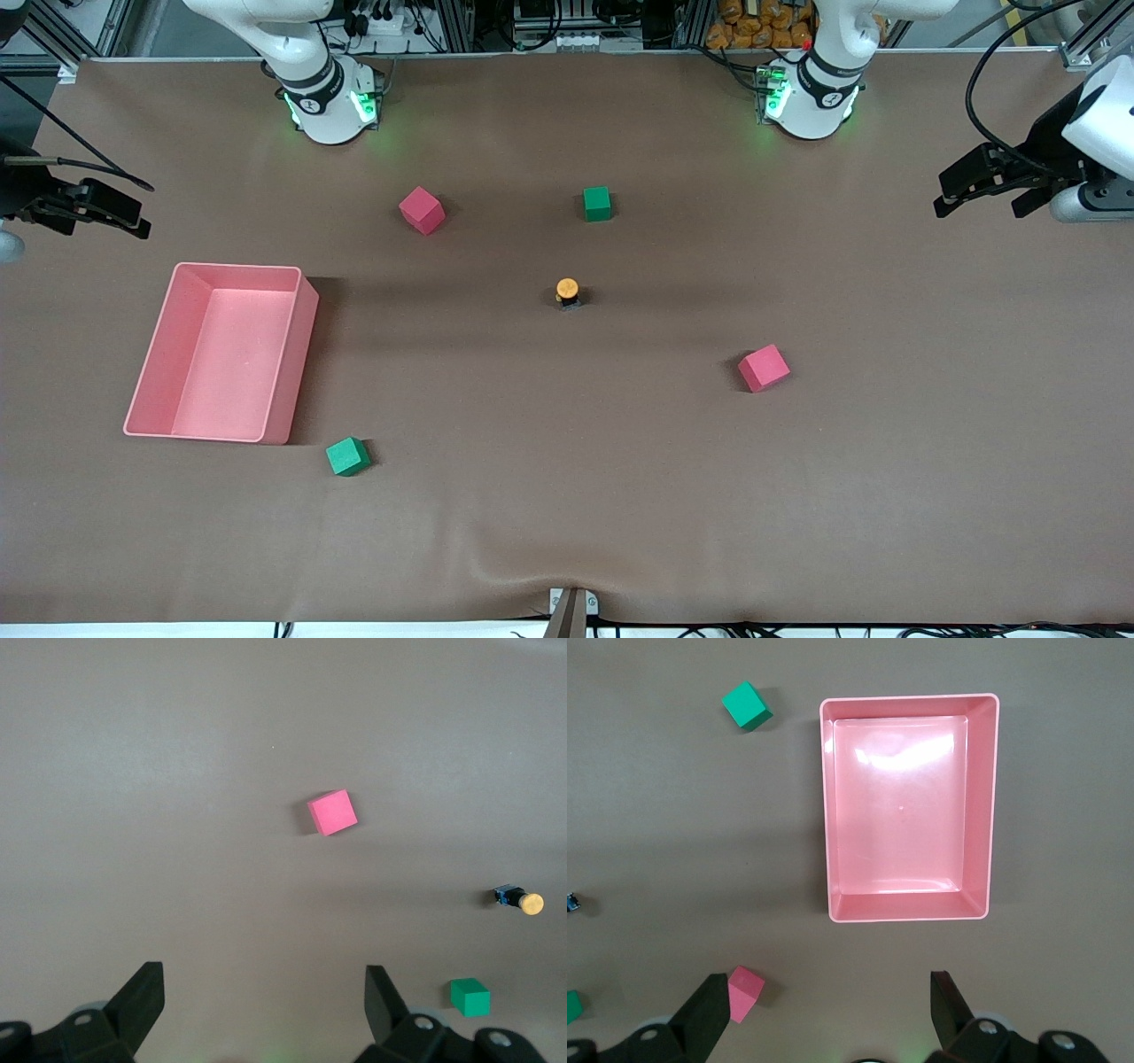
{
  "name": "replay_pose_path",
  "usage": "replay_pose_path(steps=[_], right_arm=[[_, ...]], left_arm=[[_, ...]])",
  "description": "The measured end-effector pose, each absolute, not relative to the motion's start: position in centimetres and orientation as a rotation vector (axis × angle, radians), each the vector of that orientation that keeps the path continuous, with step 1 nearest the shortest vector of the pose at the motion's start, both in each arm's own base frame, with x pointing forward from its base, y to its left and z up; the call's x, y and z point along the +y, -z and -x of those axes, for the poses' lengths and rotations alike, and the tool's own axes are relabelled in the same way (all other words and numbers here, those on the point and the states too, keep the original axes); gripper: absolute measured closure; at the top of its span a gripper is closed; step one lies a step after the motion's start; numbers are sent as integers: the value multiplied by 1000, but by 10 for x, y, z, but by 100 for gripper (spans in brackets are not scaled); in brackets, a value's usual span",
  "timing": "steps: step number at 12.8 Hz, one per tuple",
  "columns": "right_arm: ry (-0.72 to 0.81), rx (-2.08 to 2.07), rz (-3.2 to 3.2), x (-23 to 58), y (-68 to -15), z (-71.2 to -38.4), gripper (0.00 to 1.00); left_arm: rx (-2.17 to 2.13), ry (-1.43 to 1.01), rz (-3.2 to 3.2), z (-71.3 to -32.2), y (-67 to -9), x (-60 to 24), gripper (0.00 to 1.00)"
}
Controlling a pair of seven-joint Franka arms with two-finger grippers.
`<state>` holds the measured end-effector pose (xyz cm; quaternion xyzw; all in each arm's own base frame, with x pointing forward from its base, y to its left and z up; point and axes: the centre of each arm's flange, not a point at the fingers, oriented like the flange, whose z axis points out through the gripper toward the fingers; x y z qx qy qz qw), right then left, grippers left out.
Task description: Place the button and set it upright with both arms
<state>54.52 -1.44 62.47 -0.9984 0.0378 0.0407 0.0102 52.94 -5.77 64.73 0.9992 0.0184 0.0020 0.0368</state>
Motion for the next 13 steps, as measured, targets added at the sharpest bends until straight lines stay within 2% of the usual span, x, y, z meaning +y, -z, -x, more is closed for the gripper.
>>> replay_pose_path(steps=[13], right_arm=[[-127, 118, 3116, -14, -625, -545, 0]], left_arm=[[34, 12, -3085, -529, -645, -56, 0]])
